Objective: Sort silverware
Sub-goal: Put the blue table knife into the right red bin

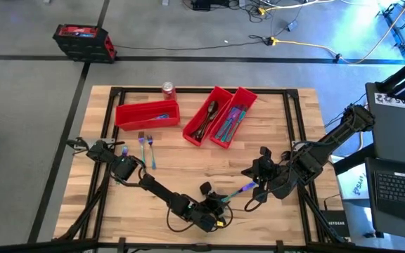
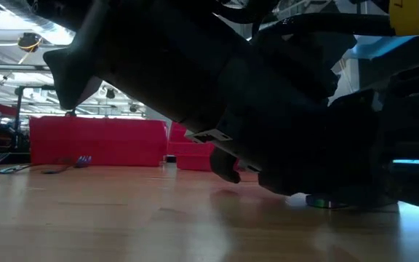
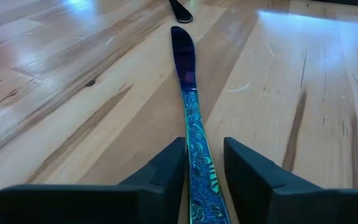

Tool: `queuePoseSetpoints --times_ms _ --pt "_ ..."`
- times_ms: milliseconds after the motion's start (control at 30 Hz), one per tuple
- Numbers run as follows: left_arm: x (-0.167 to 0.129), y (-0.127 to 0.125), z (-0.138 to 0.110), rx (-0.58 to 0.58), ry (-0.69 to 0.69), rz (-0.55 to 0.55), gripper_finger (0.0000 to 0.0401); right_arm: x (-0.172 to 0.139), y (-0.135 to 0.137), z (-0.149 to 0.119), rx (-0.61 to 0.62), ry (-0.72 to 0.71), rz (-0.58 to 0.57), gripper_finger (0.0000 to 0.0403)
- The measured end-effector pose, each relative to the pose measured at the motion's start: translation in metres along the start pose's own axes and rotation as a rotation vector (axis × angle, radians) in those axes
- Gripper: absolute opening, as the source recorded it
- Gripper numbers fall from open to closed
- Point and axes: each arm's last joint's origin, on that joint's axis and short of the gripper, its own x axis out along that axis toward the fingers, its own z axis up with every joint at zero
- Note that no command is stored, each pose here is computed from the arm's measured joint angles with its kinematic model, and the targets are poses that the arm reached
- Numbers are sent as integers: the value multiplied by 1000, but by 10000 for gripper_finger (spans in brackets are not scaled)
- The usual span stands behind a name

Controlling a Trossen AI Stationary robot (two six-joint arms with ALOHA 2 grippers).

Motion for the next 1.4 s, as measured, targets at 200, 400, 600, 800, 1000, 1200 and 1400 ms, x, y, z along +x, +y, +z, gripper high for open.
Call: queuePoseSetpoints --times_ms 200,400,600,800,1000,1200,1400 --pt "0 1 0 2 -1 7 66 0 0 0 0 0 0 0" --pt "0 1 0 0 -1 10 36 0 0 0 0 0 0 0" --pt "0 1 0 -3 -1 10 42 0 0 0 -1 0 0 0" --pt "0 1 1 -16 -8 12 47 0 0 0 0 0 0 0" --pt "0 0 1 -33 -24 20 43 0 0 0 0 0 -1 0" --pt "0 -1 3 -30 -47 19 41 0 0 0 -1 0 -1 0" --pt "0 -1 4 -40 -51 21 40 0 0 0 -1 -1 -1 0"
